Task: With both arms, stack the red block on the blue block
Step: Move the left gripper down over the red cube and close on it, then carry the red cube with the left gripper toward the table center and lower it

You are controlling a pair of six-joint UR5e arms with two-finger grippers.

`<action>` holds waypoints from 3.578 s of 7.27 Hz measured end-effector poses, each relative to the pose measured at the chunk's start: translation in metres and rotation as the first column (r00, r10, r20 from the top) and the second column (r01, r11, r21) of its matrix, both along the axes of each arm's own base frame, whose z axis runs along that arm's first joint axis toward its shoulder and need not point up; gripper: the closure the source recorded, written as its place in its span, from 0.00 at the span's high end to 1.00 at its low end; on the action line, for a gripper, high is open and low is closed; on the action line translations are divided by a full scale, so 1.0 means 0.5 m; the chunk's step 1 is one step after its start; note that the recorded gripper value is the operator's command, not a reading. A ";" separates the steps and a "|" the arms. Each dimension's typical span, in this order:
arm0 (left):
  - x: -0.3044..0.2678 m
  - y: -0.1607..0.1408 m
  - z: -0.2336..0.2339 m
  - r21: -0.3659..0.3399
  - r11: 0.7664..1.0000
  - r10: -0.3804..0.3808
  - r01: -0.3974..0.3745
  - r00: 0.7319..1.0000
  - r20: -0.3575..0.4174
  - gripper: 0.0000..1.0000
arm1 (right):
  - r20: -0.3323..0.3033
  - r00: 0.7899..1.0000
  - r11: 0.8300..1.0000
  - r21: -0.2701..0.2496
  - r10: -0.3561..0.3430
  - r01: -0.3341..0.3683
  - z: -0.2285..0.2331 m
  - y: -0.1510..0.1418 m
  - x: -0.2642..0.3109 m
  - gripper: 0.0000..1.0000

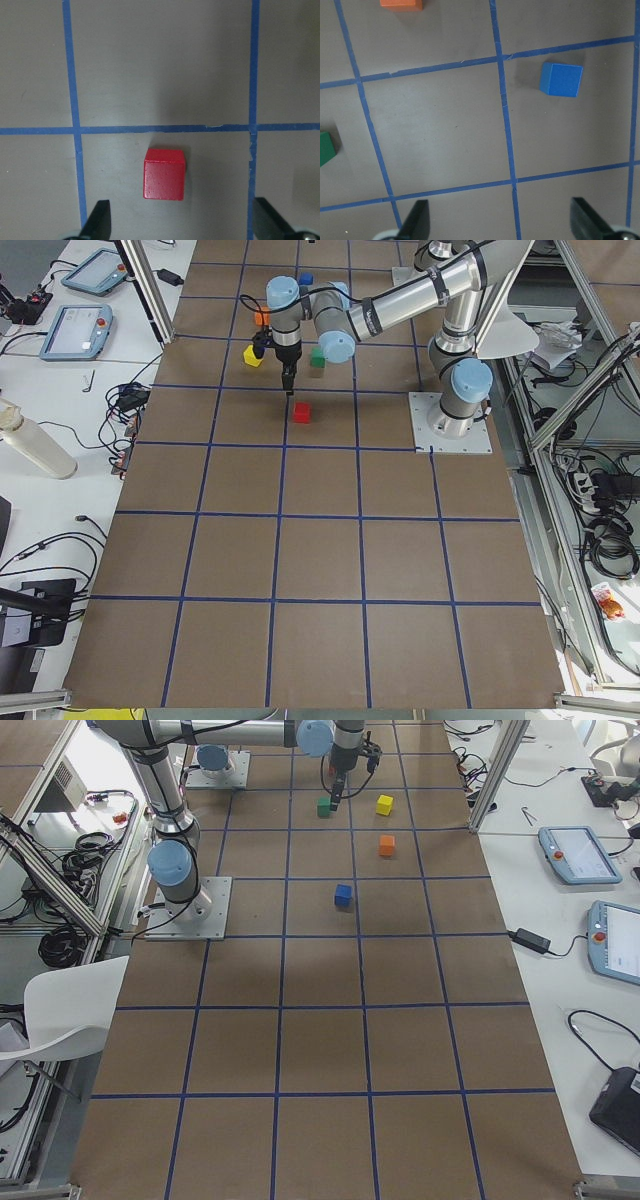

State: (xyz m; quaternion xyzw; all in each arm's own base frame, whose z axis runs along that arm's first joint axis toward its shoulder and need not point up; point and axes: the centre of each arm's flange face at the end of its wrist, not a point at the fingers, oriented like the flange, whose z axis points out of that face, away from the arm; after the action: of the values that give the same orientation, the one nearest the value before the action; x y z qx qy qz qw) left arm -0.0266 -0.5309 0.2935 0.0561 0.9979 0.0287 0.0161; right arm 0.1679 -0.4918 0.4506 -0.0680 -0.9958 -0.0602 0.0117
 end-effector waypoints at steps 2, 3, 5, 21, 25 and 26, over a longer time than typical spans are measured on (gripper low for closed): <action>0.005 0.003 -0.059 0.057 0.997 -0.042 0.042 0.999 0.004 1.00 | -0.002 1.000 1.000 0.004 0.000 0.000 -0.002 0.001 0.000 1.00; 0.006 0.000 -0.085 0.079 0.996 -0.046 0.046 0.999 0.001 1.00 | -0.002 1.000 1.000 0.005 0.000 0.000 -0.003 0.001 0.000 1.00; 0.009 -0.010 -0.134 0.112 0.992 -0.055 0.055 0.998 -0.006 0.97 | -0.002 1.000 1.000 0.013 0.000 0.000 -0.010 0.002 0.000 1.00; -0.352 -0.110 0.047 0.125 0.992 0.043 -0.035 0.997 -0.060 0.00 | -0.032 0.999 1.000 0.005 0.023 -0.023 -0.029 0.001 -0.012 1.00; -0.532 -0.068 -0.018 0.156 0.984 0.102 -0.087 0.990 -0.095 0.00 | -0.039 0.997 0.998 0.002 0.062 -0.061 -0.027 -0.002 -0.023 1.00; -0.573 -0.059 -0.038 0.159 0.983 0.109 -0.092 0.989 -0.103 0.00 | -0.038 0.997 0.998 0.002 0.061 -0.061 -0.027 -0.003 -0.023 1.00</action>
State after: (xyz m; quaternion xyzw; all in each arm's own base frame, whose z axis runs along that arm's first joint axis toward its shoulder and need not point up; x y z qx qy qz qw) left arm -0.3128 -0.5602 0.2744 0.0082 0.9936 0.1031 -0.0455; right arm 0.1565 -0.4930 0.4373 -0.0386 -0.9970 -0.0589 0.0324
